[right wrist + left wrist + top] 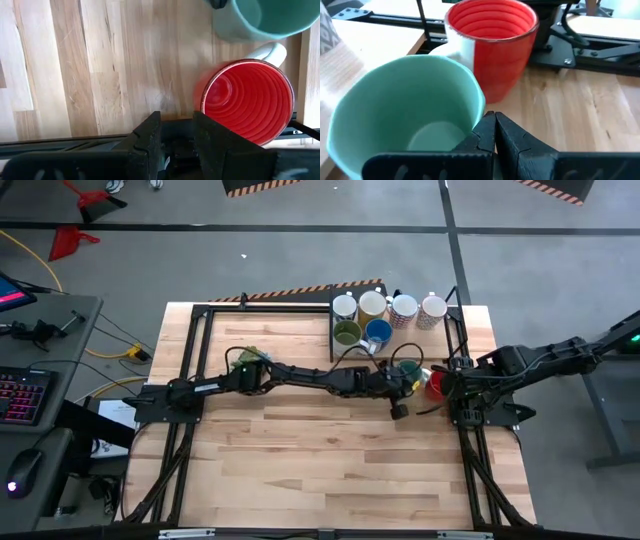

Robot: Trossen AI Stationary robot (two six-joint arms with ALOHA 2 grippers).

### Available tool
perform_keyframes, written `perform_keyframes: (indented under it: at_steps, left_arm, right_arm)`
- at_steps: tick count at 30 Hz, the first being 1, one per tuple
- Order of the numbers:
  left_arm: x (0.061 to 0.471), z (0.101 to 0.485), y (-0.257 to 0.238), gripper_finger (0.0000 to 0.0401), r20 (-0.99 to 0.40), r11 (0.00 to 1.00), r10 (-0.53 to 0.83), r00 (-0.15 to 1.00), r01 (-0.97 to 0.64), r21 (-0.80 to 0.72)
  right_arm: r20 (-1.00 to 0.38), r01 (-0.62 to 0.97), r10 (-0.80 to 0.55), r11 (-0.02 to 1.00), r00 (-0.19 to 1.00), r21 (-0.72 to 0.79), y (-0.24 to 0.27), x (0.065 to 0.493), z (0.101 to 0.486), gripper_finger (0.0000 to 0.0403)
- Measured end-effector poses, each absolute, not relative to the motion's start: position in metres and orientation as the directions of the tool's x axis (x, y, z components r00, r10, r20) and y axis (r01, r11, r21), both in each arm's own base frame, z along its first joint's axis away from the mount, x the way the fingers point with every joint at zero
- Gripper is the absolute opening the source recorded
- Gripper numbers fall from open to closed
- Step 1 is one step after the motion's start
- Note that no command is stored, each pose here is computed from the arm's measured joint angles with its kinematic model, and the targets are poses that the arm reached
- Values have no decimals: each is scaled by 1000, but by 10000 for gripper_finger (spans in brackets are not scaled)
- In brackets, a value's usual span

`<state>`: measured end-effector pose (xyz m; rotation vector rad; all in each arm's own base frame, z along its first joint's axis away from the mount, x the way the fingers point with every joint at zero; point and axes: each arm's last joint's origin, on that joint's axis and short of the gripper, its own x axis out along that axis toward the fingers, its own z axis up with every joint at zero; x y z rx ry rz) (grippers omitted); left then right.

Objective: Place coffee mugs
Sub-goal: Put the green mug on the shelf

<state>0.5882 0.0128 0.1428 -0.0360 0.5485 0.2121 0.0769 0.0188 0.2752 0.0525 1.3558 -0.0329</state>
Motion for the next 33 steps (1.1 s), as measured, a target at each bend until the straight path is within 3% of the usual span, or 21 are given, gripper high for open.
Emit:
perform_keyframes:
  at_steps: [10, 13, 16, 24, 27, 30, 33]
  left_arm:
    - [580, 166, -22, 0, -553, 998, 41, 832, -12, 55]
    - [577, 197, -39, 0, -491, 994, 14, 871, 40, 98]
    - [574, 219, -43, 0, -442, 992, 10, 897, 46, 114]
    - [571, 223, -42, 0, -461, 993, 18, 887, 39, 113]
    - [566, 216, -48, 0, -533, 994, -5, 846, 63, 90]
    - [560, 207, -63, 0, -617, 986, -131, 776, 169, 4]
    - [542, 195, -95, 0, -742, 954, -260, 618, 283, -98]
  right_arm:
    - [-976, 51, 8, 999, 217, 20, 19, 76, 275, 94]
    - [-974, 51, 8, 998, 227, 20, 18, 75, 276, 94]
    - [-972, 59, 10, 998, 234, 24, 18, 74, 276, 94]
    - [-971, 77, 13, 997, 240, 33, 18, 73, 277, 94]
    - [-969, 76, 15, 996, 247, 35, 17, 72, 277, 94]
    - [-966, 76, 18, 996, 258, 39, 17, 69, 278, 94]
    - [-961, 77, 23, 996, 276, 46, 16, 66, 279, 94]
